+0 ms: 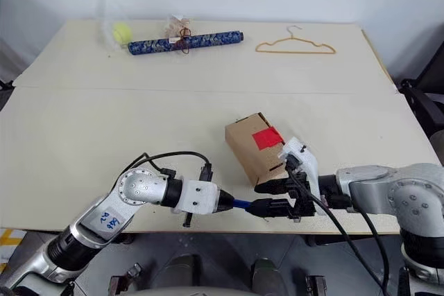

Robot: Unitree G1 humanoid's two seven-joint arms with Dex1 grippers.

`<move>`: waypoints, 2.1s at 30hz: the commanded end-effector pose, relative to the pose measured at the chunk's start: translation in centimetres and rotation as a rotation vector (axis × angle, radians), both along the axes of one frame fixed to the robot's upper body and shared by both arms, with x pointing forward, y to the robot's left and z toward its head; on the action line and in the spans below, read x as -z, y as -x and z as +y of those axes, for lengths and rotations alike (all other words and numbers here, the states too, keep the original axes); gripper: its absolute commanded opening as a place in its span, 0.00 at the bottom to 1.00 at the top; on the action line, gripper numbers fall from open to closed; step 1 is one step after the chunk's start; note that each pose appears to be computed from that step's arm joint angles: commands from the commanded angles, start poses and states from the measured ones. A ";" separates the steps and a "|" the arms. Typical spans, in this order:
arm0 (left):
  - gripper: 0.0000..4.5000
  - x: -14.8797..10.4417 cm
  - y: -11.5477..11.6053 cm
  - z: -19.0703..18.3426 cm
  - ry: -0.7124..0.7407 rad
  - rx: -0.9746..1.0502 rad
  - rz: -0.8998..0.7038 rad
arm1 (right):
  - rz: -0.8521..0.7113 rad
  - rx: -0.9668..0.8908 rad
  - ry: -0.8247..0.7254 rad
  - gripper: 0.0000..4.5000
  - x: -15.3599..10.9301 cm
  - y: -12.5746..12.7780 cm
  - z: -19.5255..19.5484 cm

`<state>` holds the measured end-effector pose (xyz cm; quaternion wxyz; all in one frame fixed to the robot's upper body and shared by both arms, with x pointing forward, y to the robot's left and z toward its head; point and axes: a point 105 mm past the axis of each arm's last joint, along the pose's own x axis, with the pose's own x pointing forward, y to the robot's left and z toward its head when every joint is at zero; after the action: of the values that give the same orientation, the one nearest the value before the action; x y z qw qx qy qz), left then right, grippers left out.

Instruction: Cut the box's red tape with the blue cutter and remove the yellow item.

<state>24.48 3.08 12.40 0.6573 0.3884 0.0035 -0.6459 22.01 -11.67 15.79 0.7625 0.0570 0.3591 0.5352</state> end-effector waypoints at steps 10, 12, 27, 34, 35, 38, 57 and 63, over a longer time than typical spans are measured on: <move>0.10 -1.3 0.3 -1.5 0.032 0.042 -0.064 | 0.176 0.140 0.020 0.94 1.5 -0.6 1.0; 0.10 -1.2 0.2 -1.4 0.027 0.044 -0.065 | 0.194 0.172 0.001 0.94 1.4 -1.0 1.3; 0.10 -1.3 -0.2 -2.1 0.038 0.038 -0.064 | 0.206 0.194 -0.010 0.52 1.7 -1.3 1.9; 0.10 -1.6 -0.6 -2.3 0.041 0.030 -0.073 | 0.220 0.176 -0.003 0.02 2.0 -0.9 2.1; 0.10 -1.7 -0.6 -2.3 0.043 0.029 -0.075 | 0.223 0.176 -0.002 0.01 2.1 -0.8 2.1; 0.10 -1.8 -0.7 -2.4 0.047 0.028 -0.074 | 0.230 0.173 0.001 0.01 2.2 -0.8 2.1; 0.69 -2.8 0.1 11.6 0.210 -0.251 0.387 | 0.134 0.046 -0.100 0.01 -4.6 3.7 -3.4; 0.31 -4.9 -4.6 8.9 0.363 -0.257 0.359 | -0.197 0.326 -0.027 0.01 -8.4 1.2 -8.4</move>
<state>28.86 13.04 17.22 0.7875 0.1446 0.0589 -0.5962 20.03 -19.27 22.87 0.8434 0.0859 0.3046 0.4342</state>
